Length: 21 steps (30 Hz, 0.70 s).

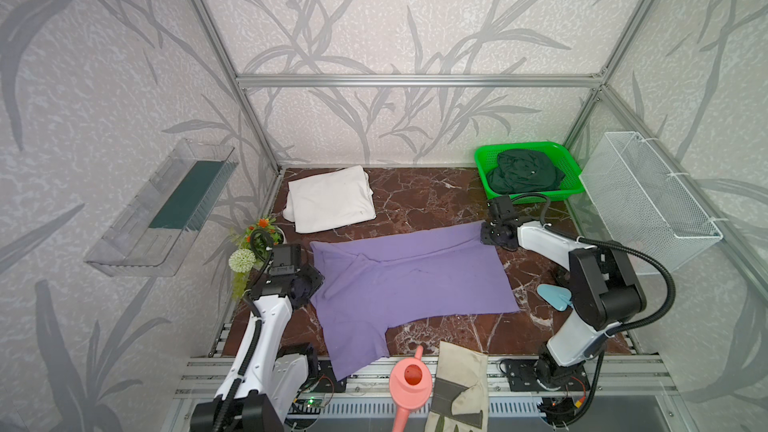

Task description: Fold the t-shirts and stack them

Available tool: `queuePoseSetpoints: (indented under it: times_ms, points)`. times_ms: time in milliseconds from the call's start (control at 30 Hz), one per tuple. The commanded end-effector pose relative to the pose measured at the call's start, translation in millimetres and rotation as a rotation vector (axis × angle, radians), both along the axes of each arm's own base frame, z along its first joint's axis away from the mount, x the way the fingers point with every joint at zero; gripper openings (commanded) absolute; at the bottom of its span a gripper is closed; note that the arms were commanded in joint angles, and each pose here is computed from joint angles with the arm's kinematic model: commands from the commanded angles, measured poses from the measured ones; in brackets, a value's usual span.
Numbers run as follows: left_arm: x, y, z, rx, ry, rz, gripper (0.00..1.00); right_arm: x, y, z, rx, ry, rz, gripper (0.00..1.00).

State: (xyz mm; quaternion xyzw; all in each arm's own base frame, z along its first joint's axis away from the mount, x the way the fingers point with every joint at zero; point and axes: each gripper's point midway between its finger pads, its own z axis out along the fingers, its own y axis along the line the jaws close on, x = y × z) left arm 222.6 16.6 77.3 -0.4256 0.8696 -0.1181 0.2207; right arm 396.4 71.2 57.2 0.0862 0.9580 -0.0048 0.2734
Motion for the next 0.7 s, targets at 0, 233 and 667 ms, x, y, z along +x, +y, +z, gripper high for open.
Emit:
queuePoseSetpoints:
  times_ms: [0, 233, 667]
  points:
    - [19, 1, 7, -0.014, -0.090, 0.020, 0.38, 16, -3, 27, 0.018, -0.114, -0.056, 0.41]
    - [86, -45, 25, -0.023, -0.135, -0.313, 0.42, 23, 29, 50, 0.068, -0.177, 0.048, 0.46]
    - [130, -110, -19, 0.041, 0.060, -0.597, 0.43, 8, 63, 5, 0.149, 0.031, 0.156, 0.46]
